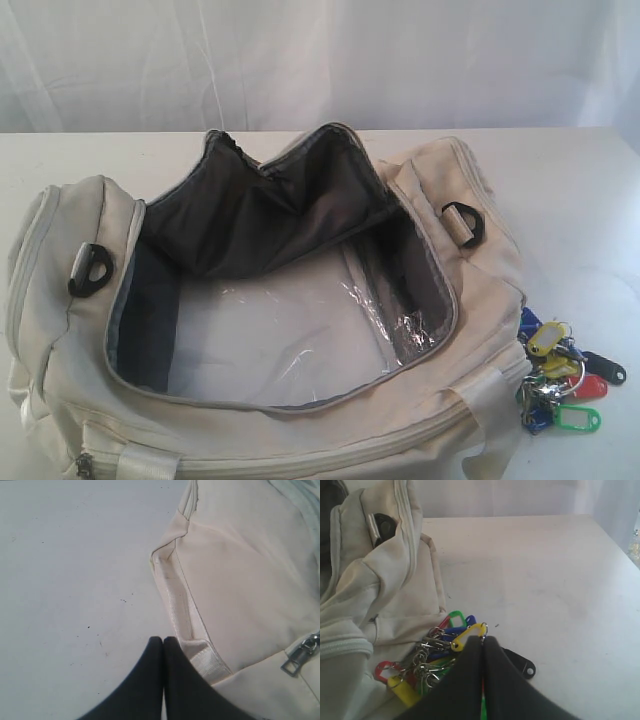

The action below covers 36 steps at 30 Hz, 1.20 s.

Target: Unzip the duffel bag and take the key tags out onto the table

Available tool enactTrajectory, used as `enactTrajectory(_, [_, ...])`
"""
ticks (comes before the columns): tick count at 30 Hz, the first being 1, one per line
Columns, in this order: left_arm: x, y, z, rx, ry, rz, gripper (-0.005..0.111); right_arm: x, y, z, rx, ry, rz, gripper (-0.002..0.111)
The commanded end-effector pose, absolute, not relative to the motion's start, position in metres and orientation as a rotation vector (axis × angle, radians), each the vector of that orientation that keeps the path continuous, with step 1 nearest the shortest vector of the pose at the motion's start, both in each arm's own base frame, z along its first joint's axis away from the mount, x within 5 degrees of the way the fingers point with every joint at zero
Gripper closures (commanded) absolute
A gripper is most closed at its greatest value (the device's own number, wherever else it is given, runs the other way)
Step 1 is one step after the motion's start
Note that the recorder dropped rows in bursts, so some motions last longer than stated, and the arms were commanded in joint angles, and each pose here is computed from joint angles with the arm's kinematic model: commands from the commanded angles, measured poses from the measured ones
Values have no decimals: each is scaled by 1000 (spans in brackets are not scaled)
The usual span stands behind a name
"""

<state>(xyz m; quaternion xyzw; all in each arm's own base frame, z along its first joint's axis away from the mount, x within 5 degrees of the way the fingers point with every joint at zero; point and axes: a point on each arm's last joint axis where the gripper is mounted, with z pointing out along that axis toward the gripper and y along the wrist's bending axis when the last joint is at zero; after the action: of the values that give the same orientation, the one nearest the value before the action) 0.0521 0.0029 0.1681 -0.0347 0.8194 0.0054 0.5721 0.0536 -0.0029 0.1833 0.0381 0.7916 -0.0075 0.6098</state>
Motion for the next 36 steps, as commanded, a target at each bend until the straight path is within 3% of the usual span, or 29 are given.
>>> enactTrajectory(1, [52, 3, 167, -87, 1921, 14, 107, 54, -3, 184, 79, 1807, -16, 108])
enactTrajectory(36, [52, 3, 167, -87, 1921, 14, 107, 53, -2, 182, 81, 1831, -13, 108])
